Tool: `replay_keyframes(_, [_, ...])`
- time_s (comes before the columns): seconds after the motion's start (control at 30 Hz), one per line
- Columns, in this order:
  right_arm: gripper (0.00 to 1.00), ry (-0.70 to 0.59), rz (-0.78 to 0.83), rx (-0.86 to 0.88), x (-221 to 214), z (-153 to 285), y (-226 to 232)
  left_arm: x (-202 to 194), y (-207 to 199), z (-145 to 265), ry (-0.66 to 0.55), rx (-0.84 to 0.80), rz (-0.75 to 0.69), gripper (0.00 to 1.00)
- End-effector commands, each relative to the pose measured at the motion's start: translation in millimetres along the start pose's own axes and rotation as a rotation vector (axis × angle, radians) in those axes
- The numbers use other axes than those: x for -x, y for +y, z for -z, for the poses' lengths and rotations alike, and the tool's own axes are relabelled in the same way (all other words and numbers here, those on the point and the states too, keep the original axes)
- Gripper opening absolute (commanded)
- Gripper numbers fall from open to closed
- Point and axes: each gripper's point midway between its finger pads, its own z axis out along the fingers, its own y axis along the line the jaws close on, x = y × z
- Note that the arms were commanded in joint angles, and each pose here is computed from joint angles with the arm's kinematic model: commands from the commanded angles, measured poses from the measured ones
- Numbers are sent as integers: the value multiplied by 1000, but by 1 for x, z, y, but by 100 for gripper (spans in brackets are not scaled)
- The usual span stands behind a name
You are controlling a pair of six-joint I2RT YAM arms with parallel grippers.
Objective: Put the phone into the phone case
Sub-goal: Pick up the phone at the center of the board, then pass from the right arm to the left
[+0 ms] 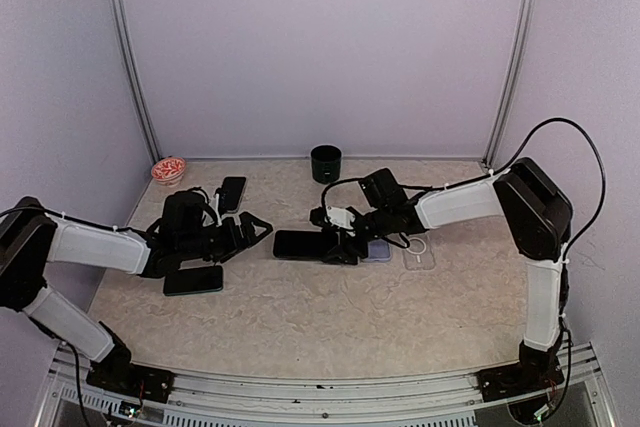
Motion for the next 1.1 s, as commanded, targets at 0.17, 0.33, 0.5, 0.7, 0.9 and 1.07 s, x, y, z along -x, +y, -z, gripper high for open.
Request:
replay_keyframes(0.17, [34,-145,117,-91,63,35,3,-7,-14,-12,40,-127,3,99])
replay_keyframes(0.33, [34,-169,149,-110,72,42,15,-10,-28,-13,67,-203,-1,98])
replay_keyframes(0.5, [34,-175,190,-139,80,44,27,-14,-49,-11,96,-293,-14,95])
replay_keyframes(0.7, [34,-193,218,-193,88,53,29,-23,-75,-11,146,-366,-40,92])
replay_keyframes(0.9, [34,-189,240,-229,93,59,27,-31,-88,-7,176,-407,-60,83])
replay_keyframes(1.07, [34,-190,248,-236,93,61,28,-33,-89,-5,179,-416,-56,68])
